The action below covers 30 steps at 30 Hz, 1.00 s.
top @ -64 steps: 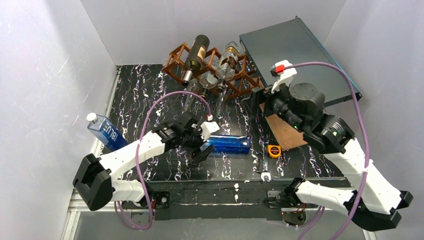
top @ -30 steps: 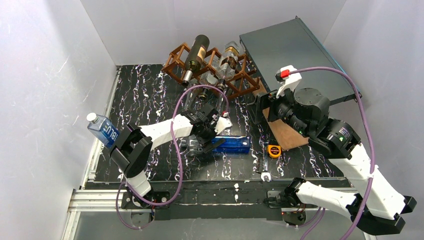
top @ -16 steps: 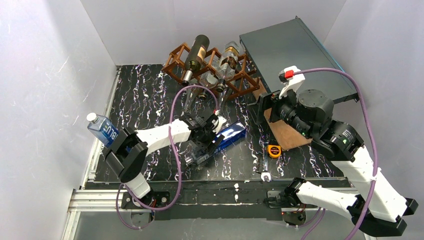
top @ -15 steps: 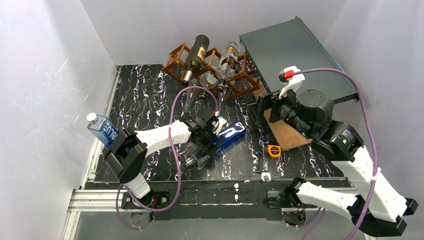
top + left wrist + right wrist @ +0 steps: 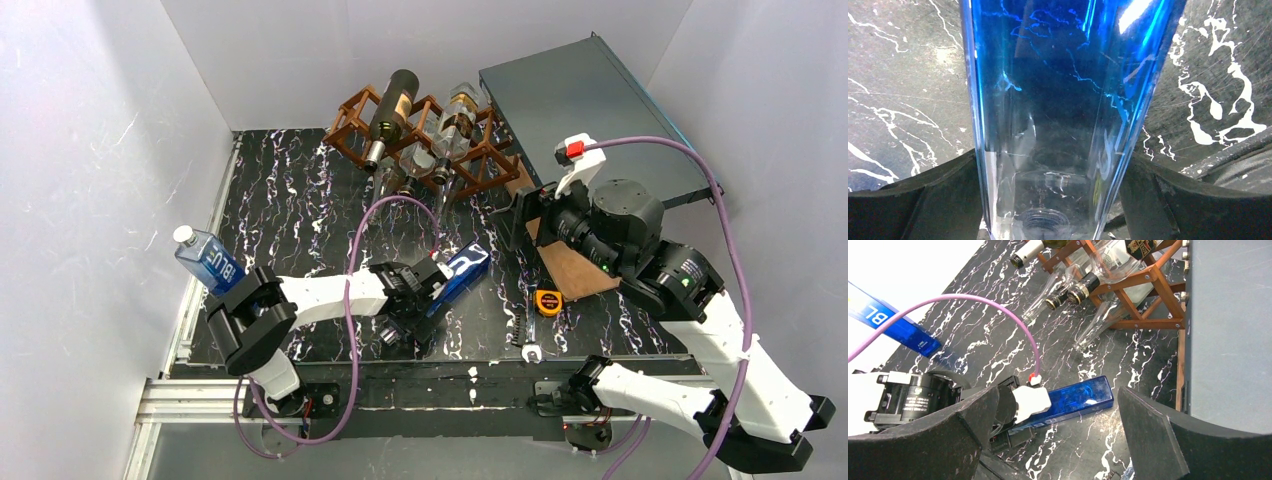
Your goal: Put the wine bottle on the wine rack
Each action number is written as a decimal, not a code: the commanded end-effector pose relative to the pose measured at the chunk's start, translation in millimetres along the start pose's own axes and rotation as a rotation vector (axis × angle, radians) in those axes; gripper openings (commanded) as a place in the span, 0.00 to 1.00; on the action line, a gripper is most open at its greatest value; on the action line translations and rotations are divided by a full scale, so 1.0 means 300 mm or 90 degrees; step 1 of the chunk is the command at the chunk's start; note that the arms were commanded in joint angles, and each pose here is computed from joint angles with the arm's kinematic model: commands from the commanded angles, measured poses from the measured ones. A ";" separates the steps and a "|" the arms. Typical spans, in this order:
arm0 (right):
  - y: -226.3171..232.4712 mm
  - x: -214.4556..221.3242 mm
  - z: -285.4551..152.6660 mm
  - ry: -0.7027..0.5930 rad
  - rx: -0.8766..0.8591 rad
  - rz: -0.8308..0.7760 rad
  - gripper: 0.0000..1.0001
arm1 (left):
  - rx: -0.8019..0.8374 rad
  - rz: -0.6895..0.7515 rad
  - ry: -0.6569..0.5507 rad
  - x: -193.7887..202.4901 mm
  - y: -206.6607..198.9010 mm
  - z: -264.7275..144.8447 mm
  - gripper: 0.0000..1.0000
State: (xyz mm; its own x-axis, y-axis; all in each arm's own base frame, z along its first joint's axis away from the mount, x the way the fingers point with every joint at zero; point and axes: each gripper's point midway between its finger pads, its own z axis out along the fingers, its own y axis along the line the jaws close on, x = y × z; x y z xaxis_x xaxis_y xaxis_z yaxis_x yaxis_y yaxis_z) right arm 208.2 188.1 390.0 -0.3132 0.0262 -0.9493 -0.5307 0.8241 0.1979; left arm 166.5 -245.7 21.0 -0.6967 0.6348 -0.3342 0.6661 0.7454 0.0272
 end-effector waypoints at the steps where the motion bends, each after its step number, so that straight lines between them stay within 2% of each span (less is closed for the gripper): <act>1: 0.022 -0.035 0.008 -0.031 -0.019 0.016 0.99 | -0.062 -0.011 -0.036 0.001 0.040 -0.033 0.81; 5: 0.018 -0.027 0.010 -0.029 -0.015 0.016 0.98 | -0.062 -0.017 -0.043 0.012 0.037 -0.034 0.73; 18: 0.001 -0.015 -0.008 -0.029 -0.003 0.019 0.98 | 0.083 -0.053 -0.101 -0.081 -0.101 -0.106 0.01; 30: -0.002 -0.012 -0.013 -0.031 -0.003 0.018 0.98 | 0.275 -0.212 -0.209 -0.249 -0.247 -0.289 0.00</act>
State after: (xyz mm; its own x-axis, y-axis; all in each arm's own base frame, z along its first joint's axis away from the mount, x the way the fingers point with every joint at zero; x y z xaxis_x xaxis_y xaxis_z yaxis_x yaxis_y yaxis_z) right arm 204.8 187.2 382.1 -0.3226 0.0326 -0.9460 -0.5328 0.8198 0.2100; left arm 141.0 -287.7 66.0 -0.7927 0.4050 -0.4557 0.5565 0.7858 -0.2697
